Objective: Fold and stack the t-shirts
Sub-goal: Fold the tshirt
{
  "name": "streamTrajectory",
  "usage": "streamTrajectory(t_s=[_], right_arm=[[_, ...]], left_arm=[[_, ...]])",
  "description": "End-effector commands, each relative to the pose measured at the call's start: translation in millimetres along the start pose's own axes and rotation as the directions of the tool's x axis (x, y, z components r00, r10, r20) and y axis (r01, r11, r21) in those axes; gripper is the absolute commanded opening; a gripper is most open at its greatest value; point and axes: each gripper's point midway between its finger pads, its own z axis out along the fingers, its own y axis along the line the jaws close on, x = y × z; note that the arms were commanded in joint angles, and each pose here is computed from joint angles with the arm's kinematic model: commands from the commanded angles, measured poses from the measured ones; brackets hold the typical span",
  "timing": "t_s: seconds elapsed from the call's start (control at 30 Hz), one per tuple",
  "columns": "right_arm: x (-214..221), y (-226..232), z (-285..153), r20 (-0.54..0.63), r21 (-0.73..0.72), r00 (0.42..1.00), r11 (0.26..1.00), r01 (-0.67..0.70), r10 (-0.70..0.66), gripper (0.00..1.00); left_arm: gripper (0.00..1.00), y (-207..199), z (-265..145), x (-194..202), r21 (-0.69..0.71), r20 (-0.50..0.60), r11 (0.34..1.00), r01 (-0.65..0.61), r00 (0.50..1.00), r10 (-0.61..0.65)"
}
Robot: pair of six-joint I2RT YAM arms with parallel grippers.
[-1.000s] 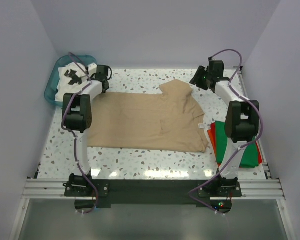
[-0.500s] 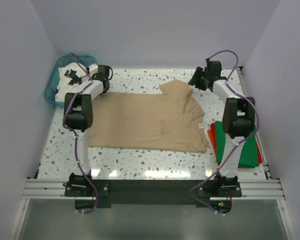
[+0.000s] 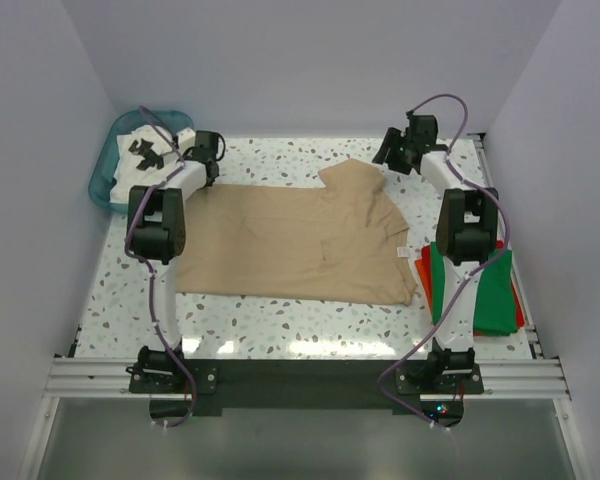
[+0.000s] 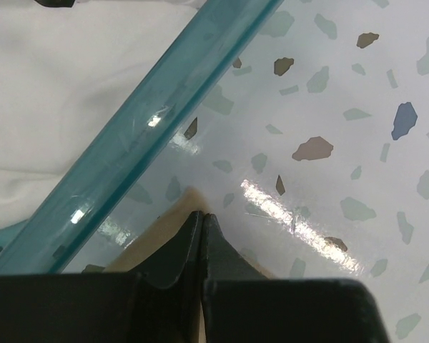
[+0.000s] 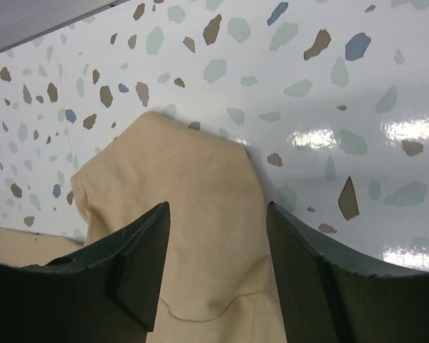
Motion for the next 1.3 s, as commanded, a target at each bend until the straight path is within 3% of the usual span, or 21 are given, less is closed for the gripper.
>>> streamTrajectory(t_s=[0.0, 0.53, 0.83, 0.93, 0.97, 1.07, 1.17, 1.27], right_arm=[[-9.2, 0.4, 7.8, -0.009, -0.008, 0.999, 0.999, 0.032, -0.032, 0.6], [4.9, 0.0, 49.0, -0.036, 0.043, 0.998, 0.998, 0.054, -0.052, 0.55], [19.2, 7.3, 56.6, -0.065, 0.077, 0.995, 0.994, 0.081, -0.076, 0.46], [18.2, 5.7, 54.6, -0.062, 0.094, 0.995, 0.992, 0.08, -0.074, 0.36], [17.1, 5.3, 53.7, -0.059, 0.098, 0.995, 0.992, 0.083, -0.077, 0.25], [11.4, 5.7, 48.1, -0.046, 0.111, 0.996, 0.99, 0.084, -0.079, 0.1], [-1.9, 11.9, 39.4, -0.01, 0.105, 0.996, 0.991, 0.087, -0.086, 0.01], [-15.6, 20.0, 26.0, 0.031, 0.092, 0.995, 0.992, 0.088, -0.091, 0.0]], left_arm=[[0.0, -0.4, -14.5, -12.9, 0.031, 0.021, 0.999, 0.019, 1.0, -0.02], [0.0, -1.1, -24.6, -17.4, 0.072, 0.04, 0.997, 0.024, 0.999, -0.027], [0.0, -2.7, -27.1, -19.8, 0.087, 0.046, 0.996, 0.023, 0.999, -0.027], [0.0, -3.3, -27.7, -21.2, 0.094, 0.048, 0.995, 0.022, 0.998, -0.027], [0.0, -2.8, -27.8, -22.5, 0.094, 0.05, 0.995, 0.024, 0.998, -0.029], [0.0, -3.1, -28.7, -24.1, 0.098, 0.056, 0.995, 0.025, 0.998, -0.03], [0.0, 0.0, -28.8, -24.4, 0.096, 0.057, 0.995, 0.027, 0.998, -0.032], [0.0, 0.3, -30.9, -28.0, 0.1, 0.064, 0.994, 0.034, 0.997, -0.04]])
